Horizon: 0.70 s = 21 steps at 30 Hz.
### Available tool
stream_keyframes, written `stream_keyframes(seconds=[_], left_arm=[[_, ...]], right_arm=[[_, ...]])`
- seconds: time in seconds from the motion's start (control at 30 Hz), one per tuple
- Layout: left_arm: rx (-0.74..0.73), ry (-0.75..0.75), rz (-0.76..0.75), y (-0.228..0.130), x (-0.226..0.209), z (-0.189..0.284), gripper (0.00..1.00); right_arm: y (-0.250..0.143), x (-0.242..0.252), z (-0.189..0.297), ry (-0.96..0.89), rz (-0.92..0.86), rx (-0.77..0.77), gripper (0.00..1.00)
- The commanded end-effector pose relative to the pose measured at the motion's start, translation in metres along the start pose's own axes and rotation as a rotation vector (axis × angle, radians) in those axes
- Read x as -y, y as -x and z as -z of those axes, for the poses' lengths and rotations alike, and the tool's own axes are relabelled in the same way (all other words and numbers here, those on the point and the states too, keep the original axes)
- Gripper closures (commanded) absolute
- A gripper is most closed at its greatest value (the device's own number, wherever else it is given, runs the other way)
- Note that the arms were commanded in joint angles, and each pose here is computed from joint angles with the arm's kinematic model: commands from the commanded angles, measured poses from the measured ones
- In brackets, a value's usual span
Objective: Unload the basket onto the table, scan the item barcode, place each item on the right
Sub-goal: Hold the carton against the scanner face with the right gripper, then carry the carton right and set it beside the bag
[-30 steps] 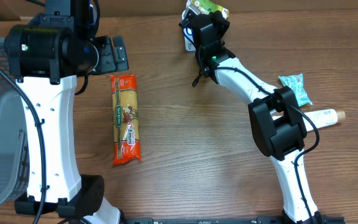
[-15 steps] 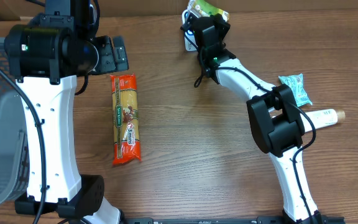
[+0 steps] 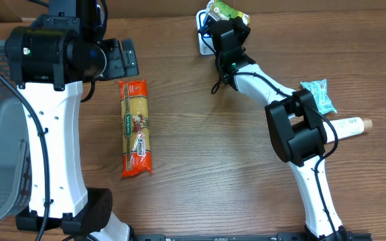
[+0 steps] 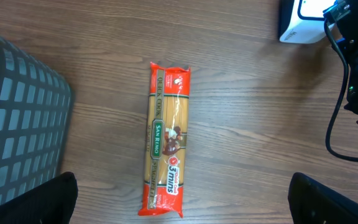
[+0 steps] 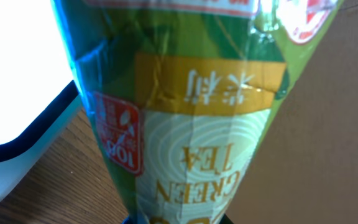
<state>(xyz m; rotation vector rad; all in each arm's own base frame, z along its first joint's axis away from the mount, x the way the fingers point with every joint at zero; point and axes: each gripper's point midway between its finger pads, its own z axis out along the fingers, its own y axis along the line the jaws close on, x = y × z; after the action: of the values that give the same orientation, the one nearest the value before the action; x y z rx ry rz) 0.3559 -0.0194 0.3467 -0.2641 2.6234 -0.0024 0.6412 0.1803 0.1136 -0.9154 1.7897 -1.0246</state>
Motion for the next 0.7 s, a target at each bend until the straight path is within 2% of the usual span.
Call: stream_keyframes(seconds=[0.0,0.13,0.33,0.53,0.67], left_arm=[[-0.001,0.01,-0.018,0.001,-0.002,-0.001,0.0],[-0.001,0.01,-0.018,0.001,-0.002,-0.001,0.0],[-0.001,0.01,-0.018,0.001,-0.002,-0.001,0.0],[-0.001,0.01,-0.018,0.001,-0.002,-0.001,0.0],[-0.001,0.01,-0.018,0.001,-0.002,-0.001,0.0]], right_arm=[[0.009,0.027,0.006,-0.053,-0.064,0.011,0.96],[0.017,0.038,0.017,-0.079,-0.082,0.01,0.96],[0.031,0.094,0.053,-0.063,-0.256,0.049,0.96],[0.041,0.113,0.122,0.299,-0.47,0.141,0.96],[0.032,0.13,0.173,0.574,-0.78,0.131,0.96]])
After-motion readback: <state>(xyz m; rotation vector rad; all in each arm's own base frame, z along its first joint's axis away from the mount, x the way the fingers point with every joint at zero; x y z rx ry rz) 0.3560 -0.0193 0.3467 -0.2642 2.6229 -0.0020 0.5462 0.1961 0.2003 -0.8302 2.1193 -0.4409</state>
